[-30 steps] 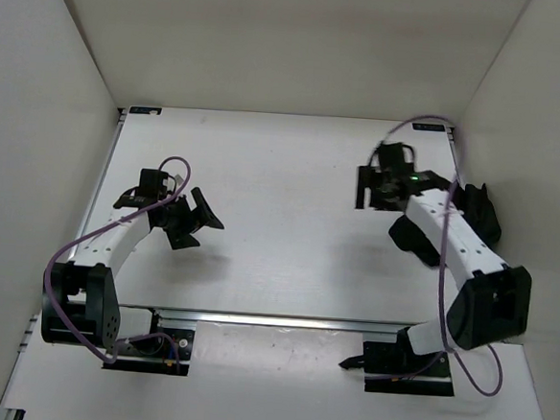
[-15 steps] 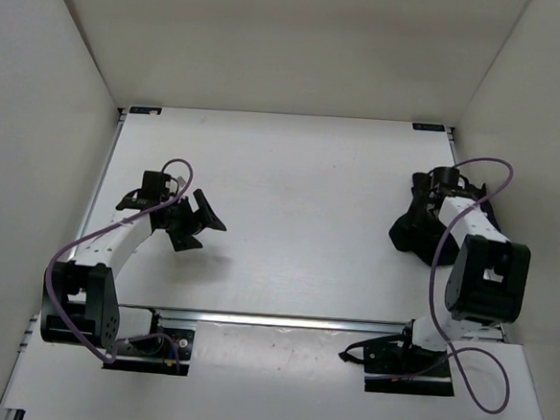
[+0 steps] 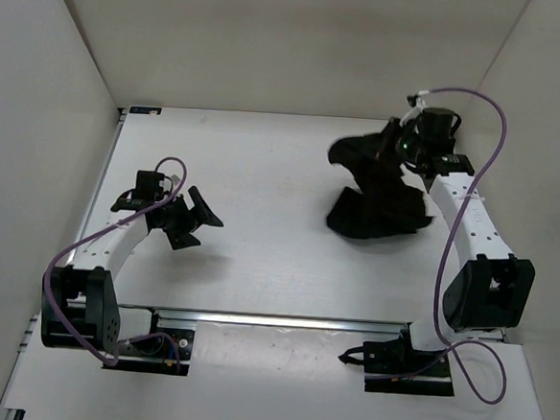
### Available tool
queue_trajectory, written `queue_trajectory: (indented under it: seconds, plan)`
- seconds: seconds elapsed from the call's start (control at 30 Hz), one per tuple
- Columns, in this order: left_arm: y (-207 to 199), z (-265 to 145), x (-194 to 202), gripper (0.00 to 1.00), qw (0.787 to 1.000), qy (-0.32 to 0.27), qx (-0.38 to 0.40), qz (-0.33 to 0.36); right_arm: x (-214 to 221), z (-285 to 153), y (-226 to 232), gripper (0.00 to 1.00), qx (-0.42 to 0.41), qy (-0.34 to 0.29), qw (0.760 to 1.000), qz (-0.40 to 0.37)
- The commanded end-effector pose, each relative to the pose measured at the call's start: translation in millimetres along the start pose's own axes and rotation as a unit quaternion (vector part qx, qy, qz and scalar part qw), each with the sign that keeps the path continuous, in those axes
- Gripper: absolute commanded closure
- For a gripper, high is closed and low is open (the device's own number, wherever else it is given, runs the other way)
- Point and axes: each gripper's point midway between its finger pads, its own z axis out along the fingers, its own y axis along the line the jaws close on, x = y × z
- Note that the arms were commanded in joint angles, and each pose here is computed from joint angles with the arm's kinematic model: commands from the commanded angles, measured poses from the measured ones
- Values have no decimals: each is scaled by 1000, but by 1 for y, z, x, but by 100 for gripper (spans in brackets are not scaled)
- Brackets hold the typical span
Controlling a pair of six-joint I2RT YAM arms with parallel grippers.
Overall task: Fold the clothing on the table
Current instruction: Move the skirt to the center of the board
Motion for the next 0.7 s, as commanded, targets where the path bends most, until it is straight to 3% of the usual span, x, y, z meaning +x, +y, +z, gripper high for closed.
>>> queue_trajectory:
  seconds: [0.0, 0.1, 0.2, 0.27, 0.37, 0.43, 0.47, 0.53, 0.67]
  plan:
    - [-40, -40, -36, 1, 991, -105, 80, 16, -44, -54, 137, 100, -238, -29, 970, -31]
    - [-61, -74, -63, 2, 977, -189, 95, 29, -39, -74, 163, 100, -278, -25, 960, -33]
    - [-71, -86, -71, 1, 976, -195, 79, 56, -24, -87, 143, 100, -266, -31, 963, 9]
    - [-75, -90, -72, 1, 975, -197, 87, 50, 25, -90, 111, 100, -228, 3, 972, 60]
    - [-74, -87, -69, 1, 976, -190, 90, 49, 111, -92, 34, 100, -72, 71, 988, 120]
    - [-70, -79, -63, 1, 978, -181, 90, 46, 160, -94, -14, 71, 14, 112, 985, 130]
    - [-69, -75, -61, 1, 979, -176, 96, 43, 183, -101, -33, 48, 48, 142, 980, 131]
    - [-63, -62, -49, 1, 983, -152, 96, 35, 202, -108, -66, 15, 132, 161, 971, 120]
    - [-65, -36, -15, 1, 991, -90, 90, 46, 208, -118, -95, 13, 208, 178, 957, 92]
